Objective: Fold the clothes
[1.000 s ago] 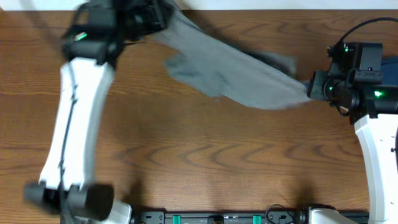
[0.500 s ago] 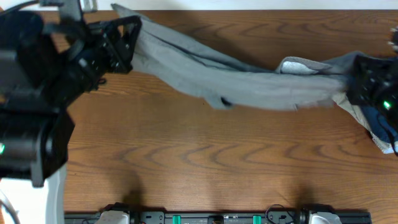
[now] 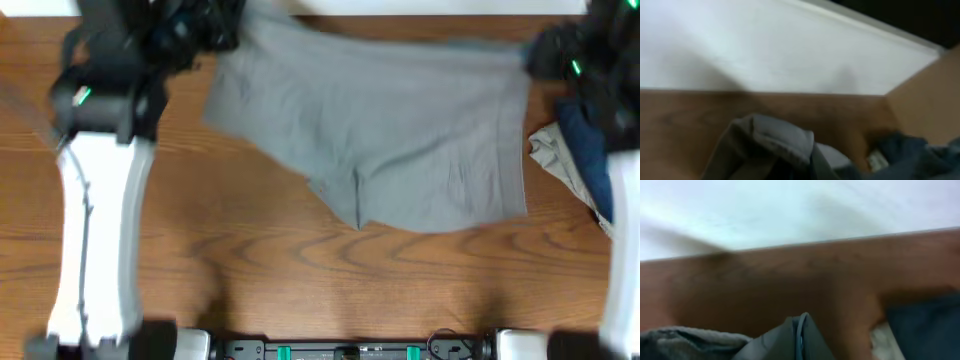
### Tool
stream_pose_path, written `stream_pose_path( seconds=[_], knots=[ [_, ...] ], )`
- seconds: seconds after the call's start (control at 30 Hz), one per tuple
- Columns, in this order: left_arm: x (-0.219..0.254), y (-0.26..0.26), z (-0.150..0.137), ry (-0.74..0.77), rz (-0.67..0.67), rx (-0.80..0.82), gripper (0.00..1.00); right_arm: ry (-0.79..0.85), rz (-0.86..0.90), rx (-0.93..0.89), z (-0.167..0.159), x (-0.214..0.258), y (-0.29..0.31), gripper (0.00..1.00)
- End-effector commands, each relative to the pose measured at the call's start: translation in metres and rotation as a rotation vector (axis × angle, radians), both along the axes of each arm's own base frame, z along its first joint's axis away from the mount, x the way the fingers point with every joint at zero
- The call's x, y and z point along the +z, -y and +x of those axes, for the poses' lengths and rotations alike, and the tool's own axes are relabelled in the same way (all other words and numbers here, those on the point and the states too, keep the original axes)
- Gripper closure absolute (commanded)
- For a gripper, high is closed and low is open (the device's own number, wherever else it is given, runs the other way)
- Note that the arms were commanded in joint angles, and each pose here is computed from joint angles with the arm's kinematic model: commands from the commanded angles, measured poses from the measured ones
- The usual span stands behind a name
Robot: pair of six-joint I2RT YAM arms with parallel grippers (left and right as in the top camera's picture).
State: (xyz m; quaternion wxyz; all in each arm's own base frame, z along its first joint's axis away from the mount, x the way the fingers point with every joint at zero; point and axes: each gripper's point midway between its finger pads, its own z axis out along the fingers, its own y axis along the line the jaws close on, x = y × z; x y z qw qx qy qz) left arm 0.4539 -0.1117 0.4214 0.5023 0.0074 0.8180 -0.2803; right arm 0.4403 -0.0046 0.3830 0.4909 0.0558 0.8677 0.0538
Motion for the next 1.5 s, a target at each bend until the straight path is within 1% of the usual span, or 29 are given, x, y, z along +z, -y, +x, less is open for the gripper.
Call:
stream_pose_path(
  seconds=[0.0, 0.03, 0.1, 0.17, 0.27, 0.37, 0.4, 0.47, 0.5, 0.57, 0.63, 0.7, 0.83, 0.97, 1.07, 1.17, 1.23, 1.33, 1.47],
  knots=[
    [-0.007, -0.011, 0.049, 0.083, 0.027, 0.069, 0.94, 0.098, 0.003, -0.052, 0.039, 0.006, 0.012, 0.99],
    [-0.004, -0.015, 0.061, 0.107, -0.008, 0.095, 0.94, 0.151, 0.021, -0.078, 0.050, 0.015, 0.015, 0.99],
    [0.015, -0.024, 0.077, 0.163, -0.129, 0.127, 0.94, 0.277, 0.083, -0.134, 0.064, 0.041, 0.021, 0.99],
    [0.050, -0.036, 0.079, 0.259, -0.234, 0.127, 0.94, 0.415, 0.112, -0.163, 0.065, 0.079, 0.027, 0.99],
    [0.113, -0.063, 0.068, 0.430, -0.316, 0.146, 0.94, 0.558, 0.096, -0.233, 0.050, 0.128, 0.043, 0.99],
    [0.165, -0.089, 0.047, 0.547, -0.319, 0.165, 0.94, 0.598, 0.020, -0.367, 0.025, 0.153, 0.071, 0.99],
    [0.172, -0.090, 0.041, 0.557, -0.313, 0.146, 0.94, 0.580, -0.010, -0.405, 0.019, 0.151, 0.079, 0.99],
    [0.171, -0.082, 0.034, 0.533, -0.295, 0.082, 0.94, 0.503, -0.072, -0.458, 0.011, 0.136, 0.090, 0.99],
    [0.164, -0.074, 0.032, 0.501, -0.281, 0.031, 0.94, 0.441, -0.102, -0.470, 0.009, 0.122, 0.093, 0.99],
    [0.133, -0.057, 0.034, 0.386, -0.255, -0.038, 0.94, 0.293, -0.159, -0.468, 0.008, 0.085, 0.096, 0.99],
    [0.089, -0.040, 0.038, 0.241, -0.196, -0.072, 0.94, 0.120, -0.203, -0.489, 0.005, 0.038, 0.103, 0.99],
    [0.038, -0.020, 0.038, 0.095, -0.114, -0.123, 0.94, -0.046, -0.270, -0.551, -0.001, -0.010, 0.116, 0.99],
    [-0.059, 0.019, 0.023, -0.199, 0.008, -0.250, 0.94, -0.305, -0.391, -0.678, -0.013, -0.094, 0.140, 0.99],
    [-0.128, 0.033, 0.012, -0.421, 0.100, -0.273, 0.94, -0.509, -0.461, -0.710, -0.030, -0.158, 0.147, 0.99],
    [-0.159, 0.034, 0.002, -0.540, 0.146, -0.265, 0.94, -0.629, -0.478, -0.712, -0.046, -0.194, 0.146, 0.99],
    [-0.175, 0.031, -0.011, -0.612, 0.203, -0.267, 0.94, -0.693, -0.486, -0.707, -0.060, -0.212, 0.144, 0.99],
    [-0.184, 0.023, -0.021, -0.675, 0.248, -0.238, 0.94, -0.749, -0.475, -0.674, -0.069, -0.221, 0.139, 0.99],
    [-0.196, 0.013, -0.044, -0.791, 0.291, -0.218, 0.94, -0.895, -0.385, -0.572, -0.092, -0.240, 0.118, 0.99],
    [-0.211, 0.003, -0.078, -0.952, 0.322, -0.217, 0.94, -1.091, -0.199, -0.391, -0.125, -0.265, 0.075, 0.99]
  ],
)
